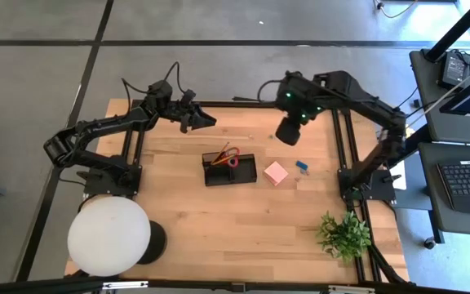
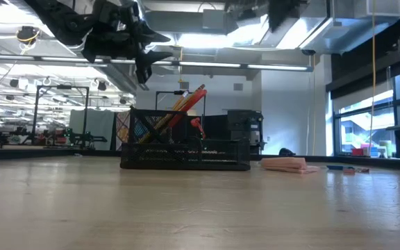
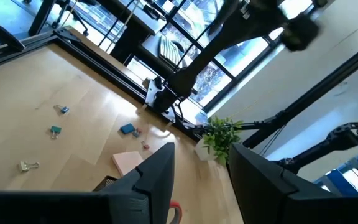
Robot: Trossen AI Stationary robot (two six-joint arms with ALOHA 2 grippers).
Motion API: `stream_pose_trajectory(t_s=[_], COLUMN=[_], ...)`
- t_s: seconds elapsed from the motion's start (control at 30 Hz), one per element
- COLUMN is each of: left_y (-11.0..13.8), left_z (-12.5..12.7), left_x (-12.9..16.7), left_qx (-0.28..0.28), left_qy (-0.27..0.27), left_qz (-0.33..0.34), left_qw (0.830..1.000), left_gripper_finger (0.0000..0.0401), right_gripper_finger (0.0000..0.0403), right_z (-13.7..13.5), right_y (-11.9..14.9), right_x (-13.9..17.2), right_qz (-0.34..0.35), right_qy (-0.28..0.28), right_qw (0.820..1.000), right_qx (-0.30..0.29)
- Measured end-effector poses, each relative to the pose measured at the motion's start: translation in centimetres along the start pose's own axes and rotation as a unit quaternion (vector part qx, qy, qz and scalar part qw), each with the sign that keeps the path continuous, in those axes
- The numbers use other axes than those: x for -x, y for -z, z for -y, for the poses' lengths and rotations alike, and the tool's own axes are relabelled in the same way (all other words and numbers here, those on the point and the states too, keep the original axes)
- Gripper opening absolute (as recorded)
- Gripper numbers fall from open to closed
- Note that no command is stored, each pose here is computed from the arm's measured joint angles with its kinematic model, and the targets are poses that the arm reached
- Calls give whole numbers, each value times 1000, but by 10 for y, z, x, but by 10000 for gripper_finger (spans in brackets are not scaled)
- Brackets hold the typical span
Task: Pick and place office supplies into organizer
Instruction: Put the blue eraser into the desk organizer
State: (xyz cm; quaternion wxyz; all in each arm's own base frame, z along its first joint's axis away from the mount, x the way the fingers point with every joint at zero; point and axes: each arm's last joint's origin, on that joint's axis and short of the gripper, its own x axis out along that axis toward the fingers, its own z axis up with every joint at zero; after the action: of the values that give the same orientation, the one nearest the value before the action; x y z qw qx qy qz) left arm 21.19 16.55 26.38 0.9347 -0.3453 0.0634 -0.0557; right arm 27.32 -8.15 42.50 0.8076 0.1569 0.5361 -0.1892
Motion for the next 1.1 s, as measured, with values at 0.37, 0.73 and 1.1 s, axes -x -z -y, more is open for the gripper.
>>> stream_pose_trajectory(t_s=[0.37, 0.73, 1.1], left_y=[0, 0, -2], left_z=[0, -1, -2], left_x=[0, 0, 0], left_qx=[0, -17, -18], left_qy=[0, -10, -40], left_qz=[0, 7, 28], left_qw=[1000, 1000, 999], left_gripper_finger=[147, 147, 147], right_gripper_finger=[138, 146, 232], right_z=[28, 41, 50], right_y=[70, 132, 145], right_x=[-92, -181, -210], right_qz=[-109, -205, -170], right_qy=[100, 98, 65], right_qw=[988, 972, 982], right_qx=[-34, -53, -54])
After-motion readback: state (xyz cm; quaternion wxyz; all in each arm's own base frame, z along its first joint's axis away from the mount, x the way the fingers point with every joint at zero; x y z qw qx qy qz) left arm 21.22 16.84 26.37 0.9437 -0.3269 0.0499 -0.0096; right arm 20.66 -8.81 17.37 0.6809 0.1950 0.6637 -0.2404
